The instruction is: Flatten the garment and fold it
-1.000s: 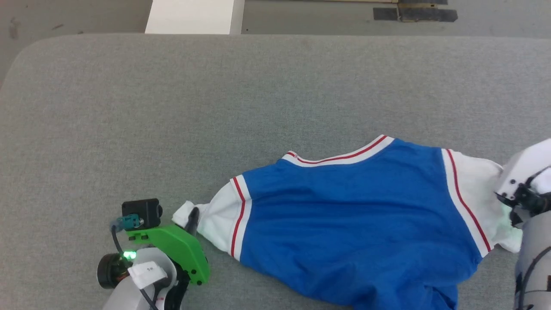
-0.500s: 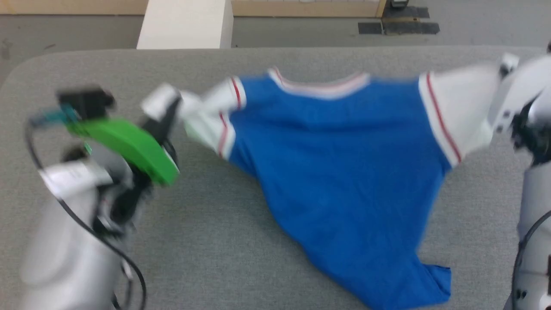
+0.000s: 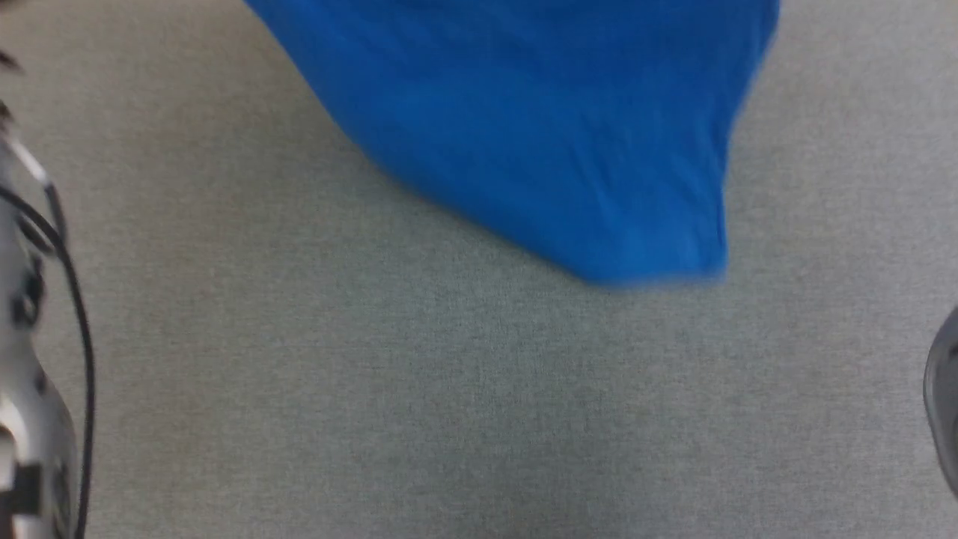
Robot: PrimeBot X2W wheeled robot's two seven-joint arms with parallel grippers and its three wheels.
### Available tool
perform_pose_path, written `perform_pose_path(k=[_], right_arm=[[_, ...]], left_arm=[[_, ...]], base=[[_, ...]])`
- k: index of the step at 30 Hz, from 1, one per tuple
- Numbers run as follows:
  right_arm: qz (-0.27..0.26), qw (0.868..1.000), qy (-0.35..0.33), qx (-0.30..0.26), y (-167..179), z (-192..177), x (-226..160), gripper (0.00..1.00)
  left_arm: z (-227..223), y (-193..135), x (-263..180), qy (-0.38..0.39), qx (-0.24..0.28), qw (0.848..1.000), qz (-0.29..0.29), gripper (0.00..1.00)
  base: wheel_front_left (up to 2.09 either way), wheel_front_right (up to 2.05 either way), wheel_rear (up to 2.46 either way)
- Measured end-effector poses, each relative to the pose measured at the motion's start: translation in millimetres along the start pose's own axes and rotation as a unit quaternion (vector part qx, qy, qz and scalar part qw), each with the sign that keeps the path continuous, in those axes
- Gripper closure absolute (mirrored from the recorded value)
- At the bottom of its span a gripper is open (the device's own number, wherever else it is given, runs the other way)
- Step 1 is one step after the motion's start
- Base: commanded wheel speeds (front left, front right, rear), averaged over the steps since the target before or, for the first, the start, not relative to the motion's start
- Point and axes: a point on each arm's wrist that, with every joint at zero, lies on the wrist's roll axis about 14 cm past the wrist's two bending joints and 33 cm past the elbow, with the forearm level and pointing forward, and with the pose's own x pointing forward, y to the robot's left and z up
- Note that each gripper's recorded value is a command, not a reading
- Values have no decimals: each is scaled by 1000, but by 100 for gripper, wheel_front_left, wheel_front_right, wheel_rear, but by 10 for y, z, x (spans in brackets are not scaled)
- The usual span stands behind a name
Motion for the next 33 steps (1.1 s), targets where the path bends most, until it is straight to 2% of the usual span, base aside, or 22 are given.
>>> perform_pose_path(k=[5,10,12,16,19,24,28,33], right_arm=[[-9,997,-78,6,21,339,261,100],[-17,986,-165,19,1,654,395,100],[-16,984,-178,21,19,675,428,100],[-9,987,-162,22,80,563,462,100],[7,992,-122,21,170,258,433,100],[43,998,-17,40,351,-603,181,100],[60,995,55,64,398,-1149,-209,100],[63,985,119,105,347,-1558,-780,100]], left_arm=[[458,31,278,-104,-37,994,5,100],[677,96,403,-169,-66,983,2,100],[738,131,402,-185,-74,980,0,100],[714,174,349,-185,-86,979,-4,100],[394,259,279,-135,-76,988,4,100],[-543,519,-96,2,-53,998,32,100],[-1154,678,-616,98,-52,992,56,100],[-1628,648,-1345,179,-70,980,59,100]], base=[[0,0,0],[0,0,0],[0,0,0],[0,0,0],[0,0,0],[0,0,0],[0,0,0],[0,0,0]])
